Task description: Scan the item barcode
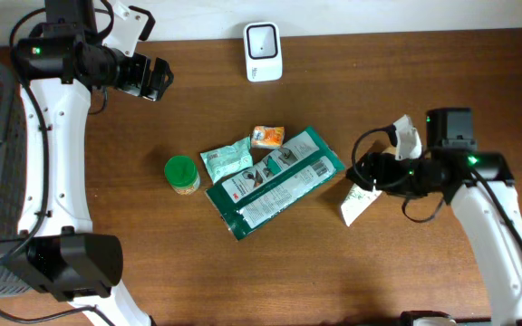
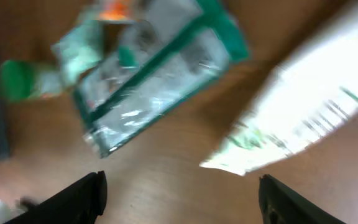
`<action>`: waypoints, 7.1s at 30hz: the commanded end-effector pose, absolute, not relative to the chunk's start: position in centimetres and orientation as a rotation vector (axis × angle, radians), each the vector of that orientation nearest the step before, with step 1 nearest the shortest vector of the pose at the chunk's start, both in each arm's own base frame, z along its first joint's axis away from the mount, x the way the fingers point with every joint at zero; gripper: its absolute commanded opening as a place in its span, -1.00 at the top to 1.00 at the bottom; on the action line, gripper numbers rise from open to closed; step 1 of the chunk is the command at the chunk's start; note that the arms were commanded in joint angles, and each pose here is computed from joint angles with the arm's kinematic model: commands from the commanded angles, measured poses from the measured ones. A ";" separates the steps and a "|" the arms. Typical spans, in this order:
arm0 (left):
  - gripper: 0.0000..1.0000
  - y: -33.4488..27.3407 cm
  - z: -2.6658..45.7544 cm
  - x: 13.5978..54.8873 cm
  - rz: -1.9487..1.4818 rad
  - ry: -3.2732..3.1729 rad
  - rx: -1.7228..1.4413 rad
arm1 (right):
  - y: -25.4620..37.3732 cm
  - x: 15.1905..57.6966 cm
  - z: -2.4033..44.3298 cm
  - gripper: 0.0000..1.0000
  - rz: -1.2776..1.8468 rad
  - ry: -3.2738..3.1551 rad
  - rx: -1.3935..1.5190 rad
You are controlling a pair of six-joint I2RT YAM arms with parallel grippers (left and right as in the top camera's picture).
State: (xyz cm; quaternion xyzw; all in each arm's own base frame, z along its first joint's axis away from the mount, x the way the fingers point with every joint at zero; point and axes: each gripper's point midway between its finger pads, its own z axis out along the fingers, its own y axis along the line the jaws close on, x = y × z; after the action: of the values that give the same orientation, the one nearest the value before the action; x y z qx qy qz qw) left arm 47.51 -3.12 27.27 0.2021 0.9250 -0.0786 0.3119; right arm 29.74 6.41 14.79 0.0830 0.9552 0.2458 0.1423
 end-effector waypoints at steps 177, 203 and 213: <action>-0.99 -3.0 27.1 47.5 -0.200 2.439 0.554 | 5.7 30.3 4.0 0.91 0.743 3.049 0.318; -0.98 -3.0 27.1 47.5 -0.200 2.439 0.554 | 1.7 35.7 5.1 -0.35 0.771 2.833 0.078; -0.98 -3.0 27.1 47.5 -0.200 2.439 0.554 | 3.5 36.2 1.7 -0.18 0.979 2.811 0.017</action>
State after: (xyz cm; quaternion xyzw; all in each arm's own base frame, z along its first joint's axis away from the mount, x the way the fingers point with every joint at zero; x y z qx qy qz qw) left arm 47.51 -3.12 27.25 0.2035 0.9248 -0.0782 0.3117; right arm 35.25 3.29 1.70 0.0200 0.9462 0.3161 0.0660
